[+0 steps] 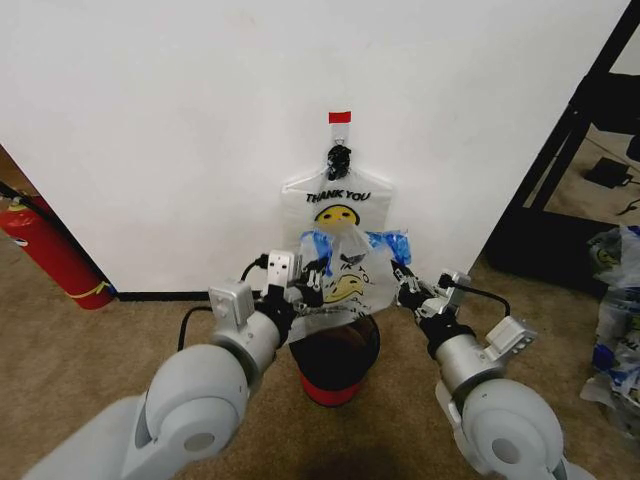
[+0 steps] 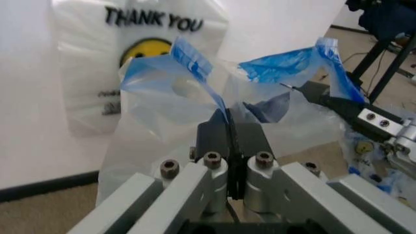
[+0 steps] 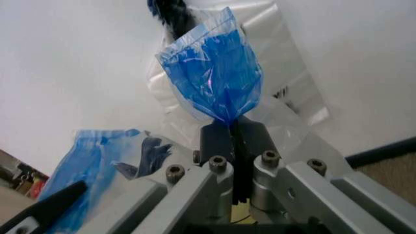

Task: Pick up the garbage bag from the wall and place it over the trash bin.

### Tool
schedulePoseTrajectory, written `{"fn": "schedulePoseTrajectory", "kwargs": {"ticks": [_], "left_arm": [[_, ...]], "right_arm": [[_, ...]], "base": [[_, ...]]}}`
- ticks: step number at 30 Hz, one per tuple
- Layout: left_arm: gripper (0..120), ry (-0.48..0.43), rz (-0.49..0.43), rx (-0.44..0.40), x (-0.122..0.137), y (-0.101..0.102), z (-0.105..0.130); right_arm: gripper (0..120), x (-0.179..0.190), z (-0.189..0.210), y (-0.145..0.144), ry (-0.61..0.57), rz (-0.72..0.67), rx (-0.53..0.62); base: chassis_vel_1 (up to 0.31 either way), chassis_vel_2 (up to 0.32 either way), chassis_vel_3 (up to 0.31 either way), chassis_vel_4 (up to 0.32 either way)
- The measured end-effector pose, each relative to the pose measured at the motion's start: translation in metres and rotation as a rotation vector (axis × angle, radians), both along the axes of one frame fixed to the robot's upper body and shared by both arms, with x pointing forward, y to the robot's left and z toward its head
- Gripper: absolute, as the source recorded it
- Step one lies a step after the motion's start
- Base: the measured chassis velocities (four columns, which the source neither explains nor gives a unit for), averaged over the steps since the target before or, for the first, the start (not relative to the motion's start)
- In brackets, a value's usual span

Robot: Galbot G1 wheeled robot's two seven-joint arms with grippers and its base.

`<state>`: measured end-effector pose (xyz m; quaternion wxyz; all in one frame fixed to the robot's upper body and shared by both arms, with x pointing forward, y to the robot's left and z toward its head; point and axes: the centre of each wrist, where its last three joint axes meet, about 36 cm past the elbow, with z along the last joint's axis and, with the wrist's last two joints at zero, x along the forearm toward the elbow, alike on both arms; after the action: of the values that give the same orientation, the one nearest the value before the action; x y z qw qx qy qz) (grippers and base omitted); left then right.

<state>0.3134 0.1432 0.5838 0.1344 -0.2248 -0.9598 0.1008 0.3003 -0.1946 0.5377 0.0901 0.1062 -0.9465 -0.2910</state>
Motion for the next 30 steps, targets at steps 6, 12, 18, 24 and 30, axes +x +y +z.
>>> {"fn": "schedulePoseTrajectory", "kwargs": {"ticks": [6,12,18,24,30], "left_arm": [[0,0.022,0.0,-0.012,-0.002,-0.006,-0.018],[0,0.065,0.061,-0.018,0.011,-0.006,-0.047],[0,0.136,0.165,-0.066,0.023,-0.018,-0.089],[0,0.154,0.174,-0.045,0.005,-0.018,-0.098],[0,0.158,0.179,0.013,-0.019,0.001,-0.102]], "right_arm": [[0,-0.004,-0.016,0.003,0.042,-0.002,-0.006],[0,0.011,-0.042,0.012,0.073,-0.036,0.007],[0,0.026,-0.072,0.018,0.116,-0.085,-0.003],[0,0.013,-0.084,0.033,0.156,-0.07,-0.009],[0,0.002,-0.097,0.039,0.203,-0.073,-0.019]], "base": [[0.0,0.0,0.0,0.0],[0.0,0.0,0.0,0.0],[0.0,0.0,0.0,0.0],[0.0,0.0,0.0,0.0],[0.0,0.0,0.0,0.0]]}}
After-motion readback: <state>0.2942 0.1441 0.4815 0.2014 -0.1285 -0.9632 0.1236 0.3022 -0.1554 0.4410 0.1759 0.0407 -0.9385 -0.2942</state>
